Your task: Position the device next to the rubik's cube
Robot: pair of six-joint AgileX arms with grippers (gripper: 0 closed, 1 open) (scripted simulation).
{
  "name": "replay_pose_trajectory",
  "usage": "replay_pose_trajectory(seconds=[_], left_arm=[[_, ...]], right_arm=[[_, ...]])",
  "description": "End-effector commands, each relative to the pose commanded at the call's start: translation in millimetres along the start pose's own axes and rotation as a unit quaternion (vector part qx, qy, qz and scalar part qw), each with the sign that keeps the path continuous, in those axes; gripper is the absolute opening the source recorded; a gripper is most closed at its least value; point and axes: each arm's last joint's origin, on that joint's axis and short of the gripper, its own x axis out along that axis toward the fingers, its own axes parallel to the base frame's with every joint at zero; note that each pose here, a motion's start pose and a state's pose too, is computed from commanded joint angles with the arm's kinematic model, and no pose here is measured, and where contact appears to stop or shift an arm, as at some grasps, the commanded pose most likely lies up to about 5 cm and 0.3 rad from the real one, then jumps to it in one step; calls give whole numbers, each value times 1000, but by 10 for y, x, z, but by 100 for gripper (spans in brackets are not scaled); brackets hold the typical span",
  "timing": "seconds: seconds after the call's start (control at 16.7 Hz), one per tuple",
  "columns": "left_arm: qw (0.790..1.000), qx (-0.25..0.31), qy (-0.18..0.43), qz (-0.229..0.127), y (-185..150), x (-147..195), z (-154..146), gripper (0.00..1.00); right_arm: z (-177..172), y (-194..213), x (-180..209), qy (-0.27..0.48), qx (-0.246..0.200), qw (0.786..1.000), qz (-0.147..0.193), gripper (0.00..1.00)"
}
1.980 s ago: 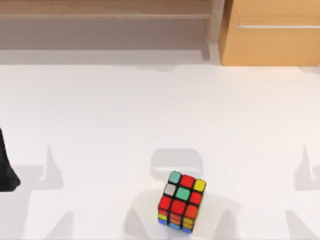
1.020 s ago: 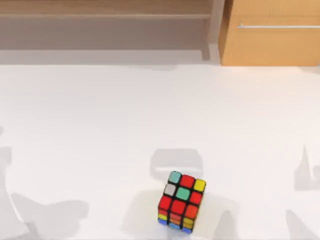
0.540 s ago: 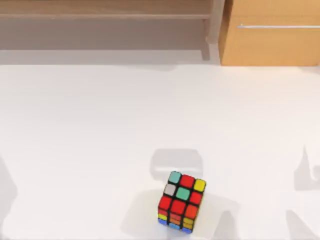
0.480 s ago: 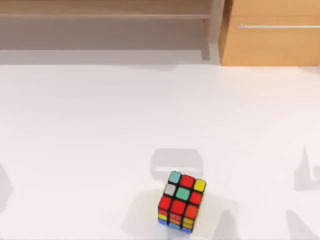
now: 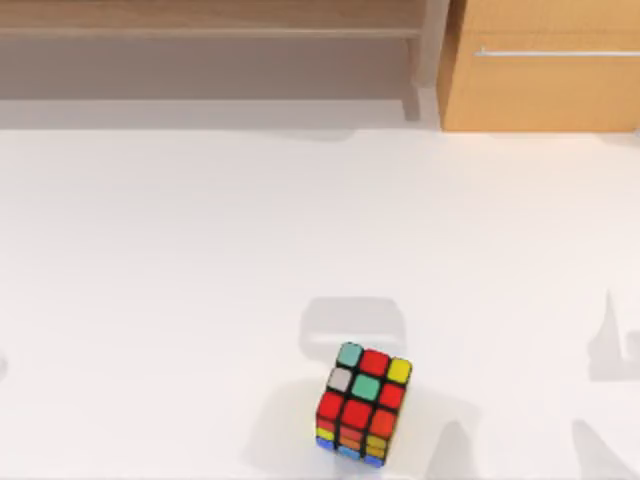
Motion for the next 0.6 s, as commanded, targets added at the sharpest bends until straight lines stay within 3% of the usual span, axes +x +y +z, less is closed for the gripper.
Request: replay_pose_trajectory(seconds=[0.6], left_arm=[[1000,0,0,0,0,400,0,100]], right_arm=[[0,0,0,0,0,1000,0,100]])
